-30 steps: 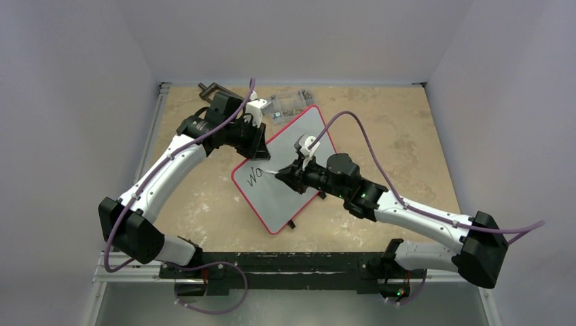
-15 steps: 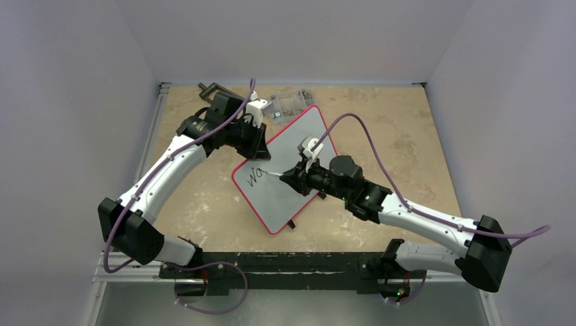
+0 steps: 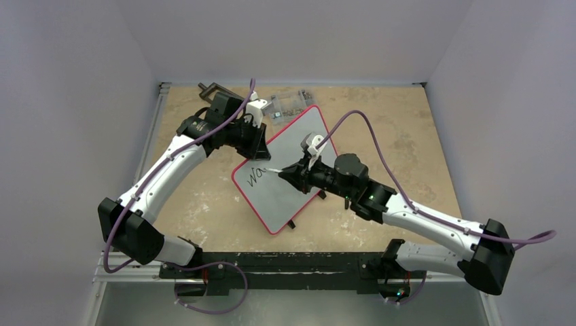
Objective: Write a sentence on the whiteboard
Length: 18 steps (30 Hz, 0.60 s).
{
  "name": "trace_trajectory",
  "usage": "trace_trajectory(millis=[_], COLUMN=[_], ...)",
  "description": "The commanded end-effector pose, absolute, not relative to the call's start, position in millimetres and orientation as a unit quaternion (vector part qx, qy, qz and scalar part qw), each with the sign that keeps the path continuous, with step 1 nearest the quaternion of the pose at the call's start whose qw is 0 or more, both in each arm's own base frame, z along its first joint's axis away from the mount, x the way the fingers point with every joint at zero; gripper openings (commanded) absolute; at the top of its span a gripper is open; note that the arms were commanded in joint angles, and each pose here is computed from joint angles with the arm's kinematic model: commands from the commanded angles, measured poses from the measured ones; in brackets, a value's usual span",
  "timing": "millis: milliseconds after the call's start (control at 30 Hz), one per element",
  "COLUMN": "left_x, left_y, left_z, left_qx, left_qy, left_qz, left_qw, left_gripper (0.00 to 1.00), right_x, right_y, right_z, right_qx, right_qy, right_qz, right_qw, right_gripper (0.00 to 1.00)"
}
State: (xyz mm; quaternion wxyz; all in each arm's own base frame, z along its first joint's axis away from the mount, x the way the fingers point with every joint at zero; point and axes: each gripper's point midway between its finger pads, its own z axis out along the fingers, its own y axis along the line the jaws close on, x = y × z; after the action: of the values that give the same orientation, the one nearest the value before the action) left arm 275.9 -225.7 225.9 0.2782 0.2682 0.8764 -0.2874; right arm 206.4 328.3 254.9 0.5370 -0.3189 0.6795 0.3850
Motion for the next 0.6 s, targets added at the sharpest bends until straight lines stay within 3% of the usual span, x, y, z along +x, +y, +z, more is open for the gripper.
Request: trace_trajectory(millis=[0, 567], left_x=[292.1, 291.7], left_y=[-172.2, -172.4], left_z=[193.1, 194.5], left_qx=[0.272, 0.273], left_qy=[0.911, 0.910], left_qz=[-0.134, -0.135], left_qw=[0.280, 0.282], left_gripper=[0.00, 0.00], right_x=[216.3, 232.5], right_y=[337.6, 338.1], right_z=[293.9, 266.0], right_qx=[-0.300, -0.283], right_qy=[0.649, 0.680], right_qz=[0.402, 0.369], right_qw=[0.572, 0.567], right_gripper=[0.00, 0.00])
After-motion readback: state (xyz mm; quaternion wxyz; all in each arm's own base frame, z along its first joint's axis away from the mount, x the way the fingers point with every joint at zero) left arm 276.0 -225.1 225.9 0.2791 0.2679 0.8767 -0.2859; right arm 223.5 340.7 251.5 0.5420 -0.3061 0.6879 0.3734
